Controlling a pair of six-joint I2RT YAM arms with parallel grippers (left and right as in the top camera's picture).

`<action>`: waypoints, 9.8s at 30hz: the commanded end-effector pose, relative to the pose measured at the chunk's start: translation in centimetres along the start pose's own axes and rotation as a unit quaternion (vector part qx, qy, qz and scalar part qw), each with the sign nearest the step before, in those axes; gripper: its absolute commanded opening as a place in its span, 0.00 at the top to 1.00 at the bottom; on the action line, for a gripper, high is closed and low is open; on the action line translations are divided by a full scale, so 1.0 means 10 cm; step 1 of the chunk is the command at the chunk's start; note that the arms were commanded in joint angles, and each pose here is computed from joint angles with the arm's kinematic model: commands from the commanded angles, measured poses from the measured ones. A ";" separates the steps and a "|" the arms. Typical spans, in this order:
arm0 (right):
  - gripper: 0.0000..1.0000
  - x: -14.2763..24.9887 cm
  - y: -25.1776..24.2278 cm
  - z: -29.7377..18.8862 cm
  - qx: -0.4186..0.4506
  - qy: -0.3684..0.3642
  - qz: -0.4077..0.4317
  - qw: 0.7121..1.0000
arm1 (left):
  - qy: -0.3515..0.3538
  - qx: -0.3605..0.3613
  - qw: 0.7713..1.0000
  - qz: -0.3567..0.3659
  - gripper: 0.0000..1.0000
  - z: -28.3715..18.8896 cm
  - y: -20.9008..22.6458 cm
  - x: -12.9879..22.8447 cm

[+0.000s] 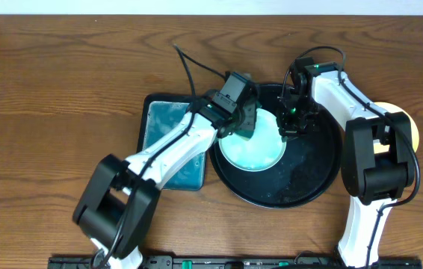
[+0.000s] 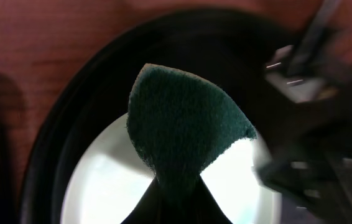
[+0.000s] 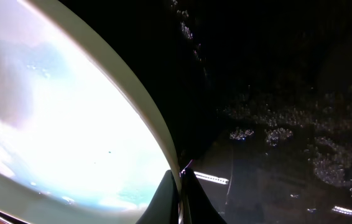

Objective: Clean dirty plates on tray and stack at the side

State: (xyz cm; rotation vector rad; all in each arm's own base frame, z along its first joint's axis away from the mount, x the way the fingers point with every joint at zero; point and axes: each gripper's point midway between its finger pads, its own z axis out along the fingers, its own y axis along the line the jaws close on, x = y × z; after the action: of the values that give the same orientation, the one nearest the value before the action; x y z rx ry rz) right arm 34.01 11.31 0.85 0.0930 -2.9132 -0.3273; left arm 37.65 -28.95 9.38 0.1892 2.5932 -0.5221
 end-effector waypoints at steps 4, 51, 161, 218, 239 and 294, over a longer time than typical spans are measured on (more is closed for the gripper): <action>0.99 0.00 -0.04 0.00 0.009 0.001 0.003 1.000 | 0.033 0.024 0.999 -0.020 0.92 0.15 -0.15 0.20; 0.99 -0.04 -0.07 0.20 0.003 -0.016 -0.001 1.000 | 0.108 -0.107 0.988 -0.010 0.92 -0.52 1.27 0.37; 0.99 0.45 0.41 -2.83 0.570 -0.409 -0.130 0.701 | 0.127 -0.130 0.982 -0.058 0.44 -0.38 1.70 0.75; 0.99 1.11 -2.90 -1.28 0.109 -0.253 0.463 0.843 | 0.092 -0.131 0.984 -0.074 0.78 -0.55 1.78 0.57; 0.49 0.68 -2.53 -1.33 -0.017 -0.306 0.378 0.874 | 0.133 -0.141 0.976 -0.095 0.44 -0.49 1.83 0.80; 0.01 0.44 -0.56 -1.84 0.012 -0.279 -0.024 0.960 | 0.132 -0.182 0.953 -0.204 0.20 -1.94 2.03 0.86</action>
State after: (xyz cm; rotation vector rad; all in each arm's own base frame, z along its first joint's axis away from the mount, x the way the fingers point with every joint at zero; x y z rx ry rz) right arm 34.13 1.00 15.31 0.0469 -3.4051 -0.3466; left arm 26.44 -2.18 12.14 -0.5144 3.0011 -0.1429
